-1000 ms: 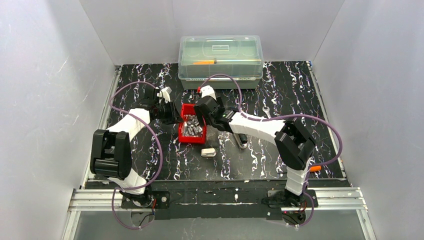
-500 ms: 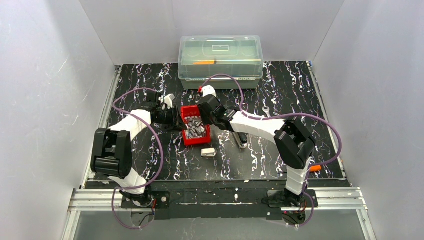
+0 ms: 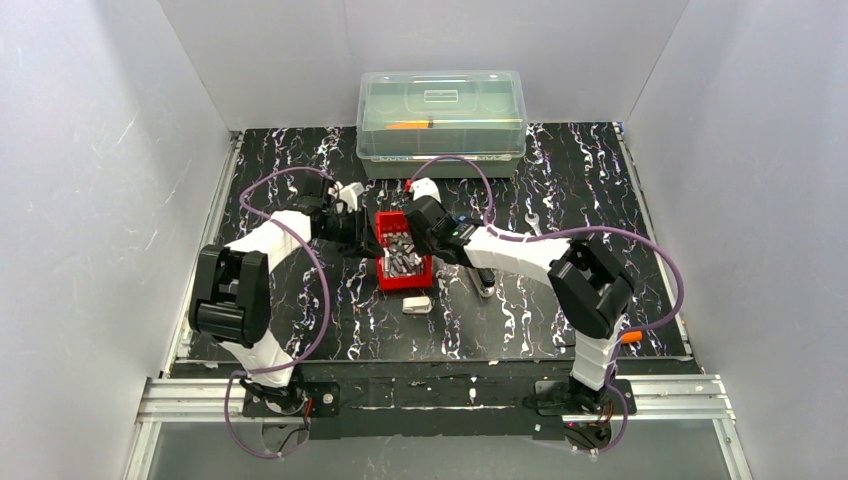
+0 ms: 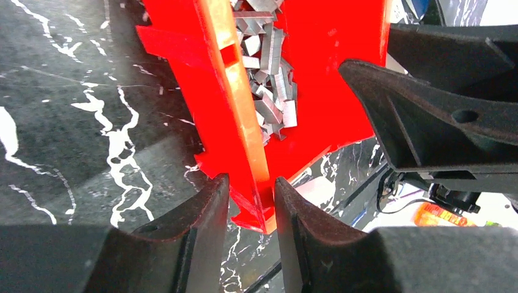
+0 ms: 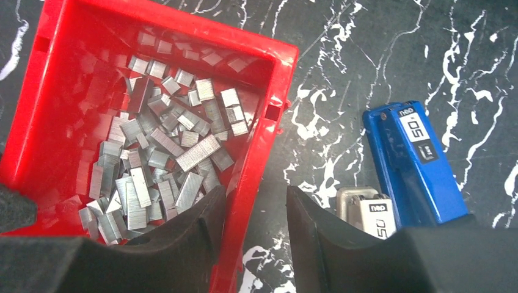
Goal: Load the staples into the stapler
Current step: Move the staple box to the center of the board.
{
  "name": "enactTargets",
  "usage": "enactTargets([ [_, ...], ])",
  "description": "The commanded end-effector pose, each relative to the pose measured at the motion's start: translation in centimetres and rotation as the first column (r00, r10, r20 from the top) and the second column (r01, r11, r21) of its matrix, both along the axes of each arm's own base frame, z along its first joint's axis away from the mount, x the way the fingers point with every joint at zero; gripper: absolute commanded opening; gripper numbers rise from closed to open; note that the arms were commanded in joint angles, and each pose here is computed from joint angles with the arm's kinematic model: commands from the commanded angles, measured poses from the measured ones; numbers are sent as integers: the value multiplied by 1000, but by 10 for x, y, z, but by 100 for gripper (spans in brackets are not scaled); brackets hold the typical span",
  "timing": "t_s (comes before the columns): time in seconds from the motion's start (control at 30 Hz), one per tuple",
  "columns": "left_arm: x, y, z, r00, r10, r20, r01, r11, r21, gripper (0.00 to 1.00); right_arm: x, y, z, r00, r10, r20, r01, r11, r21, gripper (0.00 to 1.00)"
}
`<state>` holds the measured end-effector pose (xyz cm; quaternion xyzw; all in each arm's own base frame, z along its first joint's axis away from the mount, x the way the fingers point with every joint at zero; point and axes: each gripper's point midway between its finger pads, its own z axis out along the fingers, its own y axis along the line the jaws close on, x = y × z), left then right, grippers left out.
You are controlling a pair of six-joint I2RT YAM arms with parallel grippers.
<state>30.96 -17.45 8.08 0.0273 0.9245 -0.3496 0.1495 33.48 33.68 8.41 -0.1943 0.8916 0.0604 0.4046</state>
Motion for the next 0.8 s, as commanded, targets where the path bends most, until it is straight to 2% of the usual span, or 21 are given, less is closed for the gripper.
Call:
enactTargets([
  [0.0, -9, -9, 6, 998, -63, -8, 63, 998, -23, 31, 13, -25, 30, 996, -54, 73, 56, 998, -24, 49],
  [0.07, -13, -12, 10, 997, -82, -11, 82, 996, -39, 32, 15, -28, 34, 996, -54, 75, 56, 998, -24, 52],
  [0.1, -13, -13, 12, 996, -88, -10, 87, 995, -45, 33, 15, -29, 36, 996, -51, 77, 53, 998, -25, 57],
  [0.13, -14, -13, 15, 995, -97, -9, 96, 994, -47, 34, 14, -29, 38, 996, -48, 79, 50, 998, -24, 61],
  [0.3, -7, -7, 43, 993, -119, 26, 120, 992, -44, 44, 6, -27, 62, 997, -3, 83, 2, 1000, 14, 72],
  [0.33, -5, -5, 51, 993, -114, 41, 116, 992, -50, 48, 2, -26, 72, 996, 12, 93, -15, 999, 37, 74],
  [0.37, -4, -3, 58, 992, -113, 60, 116, 992, -51, 56, -2, -27, 78, 995, 28, 98, -34, 998, 52, 77],
  [0.43, -5, 0, 75, 986, -119, 115, 125, 991, -48, 82, -16, -27, 89, 991, 85, 101, -94, 992, 85, 80],
  [0.5, -8, 3, 88, 979, -135, 152, 143, 989, -41, 93, -38, -21, 97, 975, 196, 99, -209, 967, 147, 83],
  [0.63, -13, 11, 112, 975, -144, 168, 158, 985, -72, 97, -97, -11, 99, 886, 451, 106, -463, 848, 257, 81],
  [0.77, -10, 22, 134, 974, -102, 201, 131, 982, -139, 98, -132, -12, 74, 821, 568, 58, -562, 785, 261, 80],
])
